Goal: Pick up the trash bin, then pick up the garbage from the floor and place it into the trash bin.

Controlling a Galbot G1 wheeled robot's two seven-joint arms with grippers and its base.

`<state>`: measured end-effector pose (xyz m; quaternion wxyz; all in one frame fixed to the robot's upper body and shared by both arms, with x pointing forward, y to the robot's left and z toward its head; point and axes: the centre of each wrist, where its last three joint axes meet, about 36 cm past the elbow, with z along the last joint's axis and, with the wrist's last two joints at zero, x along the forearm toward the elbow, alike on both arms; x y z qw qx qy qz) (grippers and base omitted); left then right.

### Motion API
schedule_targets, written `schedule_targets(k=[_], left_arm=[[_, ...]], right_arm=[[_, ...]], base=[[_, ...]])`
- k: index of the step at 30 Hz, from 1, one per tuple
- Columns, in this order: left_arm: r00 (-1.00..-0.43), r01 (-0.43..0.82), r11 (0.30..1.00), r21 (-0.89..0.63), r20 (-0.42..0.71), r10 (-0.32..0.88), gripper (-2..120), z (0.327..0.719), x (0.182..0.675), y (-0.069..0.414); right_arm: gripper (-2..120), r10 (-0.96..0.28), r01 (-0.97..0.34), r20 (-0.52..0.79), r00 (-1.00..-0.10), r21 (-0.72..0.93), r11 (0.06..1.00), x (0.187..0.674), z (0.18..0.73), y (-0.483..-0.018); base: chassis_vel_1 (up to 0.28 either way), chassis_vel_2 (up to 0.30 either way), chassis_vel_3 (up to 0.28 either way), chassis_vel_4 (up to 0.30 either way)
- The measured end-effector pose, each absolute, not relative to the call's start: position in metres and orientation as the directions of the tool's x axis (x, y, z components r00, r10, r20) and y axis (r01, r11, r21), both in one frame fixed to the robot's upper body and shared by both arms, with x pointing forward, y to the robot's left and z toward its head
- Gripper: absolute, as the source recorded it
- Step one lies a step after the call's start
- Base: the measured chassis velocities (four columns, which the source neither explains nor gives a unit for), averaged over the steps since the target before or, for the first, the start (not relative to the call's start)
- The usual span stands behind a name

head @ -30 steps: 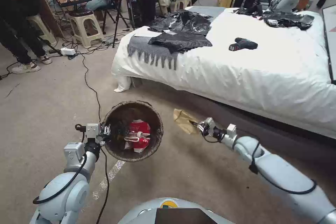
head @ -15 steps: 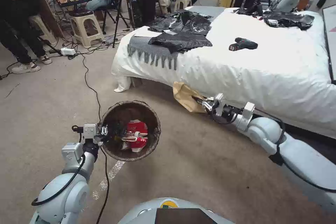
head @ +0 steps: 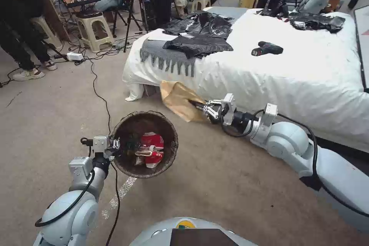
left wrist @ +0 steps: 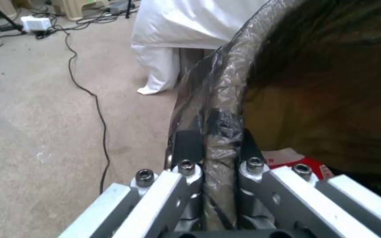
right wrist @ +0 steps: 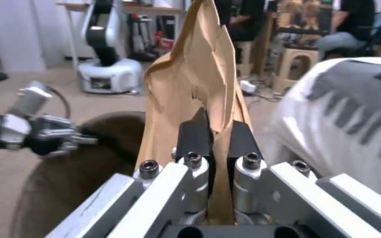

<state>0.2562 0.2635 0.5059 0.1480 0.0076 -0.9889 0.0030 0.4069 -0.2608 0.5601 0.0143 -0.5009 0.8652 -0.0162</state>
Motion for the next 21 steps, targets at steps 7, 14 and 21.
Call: schedule_targets(k=[7,14,21], left_arm=[[-0.956,0.003,1.0,-0.004,0.294,0.004,3,0.506,0.257,0.262],[-0.956,0.007,1.0,-0.004,0.294,0.008,3,0.507,0.256,0.261],[-0.957,0.015,1.0,-0.007,0.289,0.016,3,0.508,0.256,0.259]], right_arm=[[0,-0.892,-0.892,0.01,-0.452,-0.023,0.451,0.391,0.548,-0.234],[0,-0.909,-0.91,0.032,-0.416,-0.009,0.416,0.382,0.538,-0.215],[0,-0.911,-0.913,0.051,-0.408,0.007,0.409,0.378,0.518,-0.196]], base=[[0.0,0.0,0.0,0.0],[0.0,0.0,0.0,0.0],[0.0,0.0,0.0,0.0]])
